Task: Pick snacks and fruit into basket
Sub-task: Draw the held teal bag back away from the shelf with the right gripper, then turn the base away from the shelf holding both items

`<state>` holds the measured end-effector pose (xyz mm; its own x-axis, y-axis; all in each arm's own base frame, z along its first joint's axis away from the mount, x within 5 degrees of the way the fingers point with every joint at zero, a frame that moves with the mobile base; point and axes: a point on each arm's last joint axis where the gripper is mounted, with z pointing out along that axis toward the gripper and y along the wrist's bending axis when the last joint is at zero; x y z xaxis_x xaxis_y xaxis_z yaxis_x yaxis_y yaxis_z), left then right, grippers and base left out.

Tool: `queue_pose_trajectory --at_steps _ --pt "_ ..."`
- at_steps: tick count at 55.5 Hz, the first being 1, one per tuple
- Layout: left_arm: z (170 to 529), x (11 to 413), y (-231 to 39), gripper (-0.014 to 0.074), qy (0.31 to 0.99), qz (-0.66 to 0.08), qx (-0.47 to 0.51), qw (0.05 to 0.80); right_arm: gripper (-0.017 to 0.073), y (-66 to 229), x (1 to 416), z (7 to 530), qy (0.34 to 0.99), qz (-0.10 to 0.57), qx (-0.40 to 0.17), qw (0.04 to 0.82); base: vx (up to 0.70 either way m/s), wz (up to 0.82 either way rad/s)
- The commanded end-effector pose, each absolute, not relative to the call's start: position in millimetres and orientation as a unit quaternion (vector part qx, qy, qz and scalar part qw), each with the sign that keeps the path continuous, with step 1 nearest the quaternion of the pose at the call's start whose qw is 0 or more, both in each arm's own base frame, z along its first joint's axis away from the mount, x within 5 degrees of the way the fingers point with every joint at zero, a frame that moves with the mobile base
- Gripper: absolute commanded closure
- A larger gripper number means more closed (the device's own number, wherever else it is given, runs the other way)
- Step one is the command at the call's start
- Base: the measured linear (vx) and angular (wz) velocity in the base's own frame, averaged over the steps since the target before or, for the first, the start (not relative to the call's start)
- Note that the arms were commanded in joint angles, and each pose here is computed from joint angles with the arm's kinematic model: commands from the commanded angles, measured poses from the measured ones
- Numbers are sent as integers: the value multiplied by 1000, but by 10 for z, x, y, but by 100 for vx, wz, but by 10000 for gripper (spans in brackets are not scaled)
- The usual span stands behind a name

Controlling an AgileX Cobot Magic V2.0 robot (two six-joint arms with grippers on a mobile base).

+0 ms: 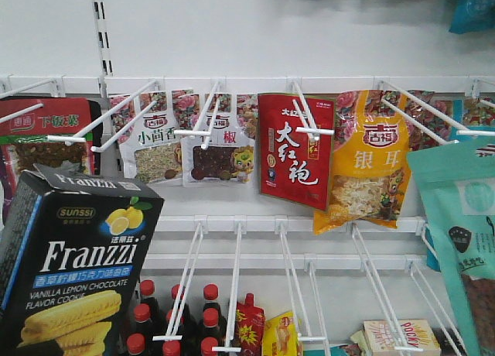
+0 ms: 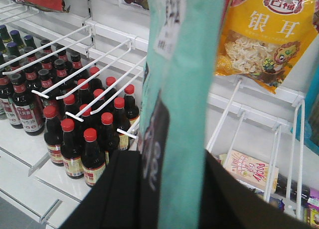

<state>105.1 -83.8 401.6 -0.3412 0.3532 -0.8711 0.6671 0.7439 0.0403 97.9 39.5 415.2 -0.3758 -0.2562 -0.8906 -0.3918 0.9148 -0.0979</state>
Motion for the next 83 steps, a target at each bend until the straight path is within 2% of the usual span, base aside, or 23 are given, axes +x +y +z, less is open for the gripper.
queue_pose_trajectory --at_steps 1,36,83 --pt "4211 1041 -836 554 770 -182 304 531 566 394 980 4326 792 68 -197 574 0 0" --pt "4211 1041 -836 554 770 -182 304 531 566 394 980 4326 792 67 -197 574 -2 -9" --pt "4211 1041 -836 554 770 -182 304 531 566 394 980 4326 792 67 -197 574 -11 -44"
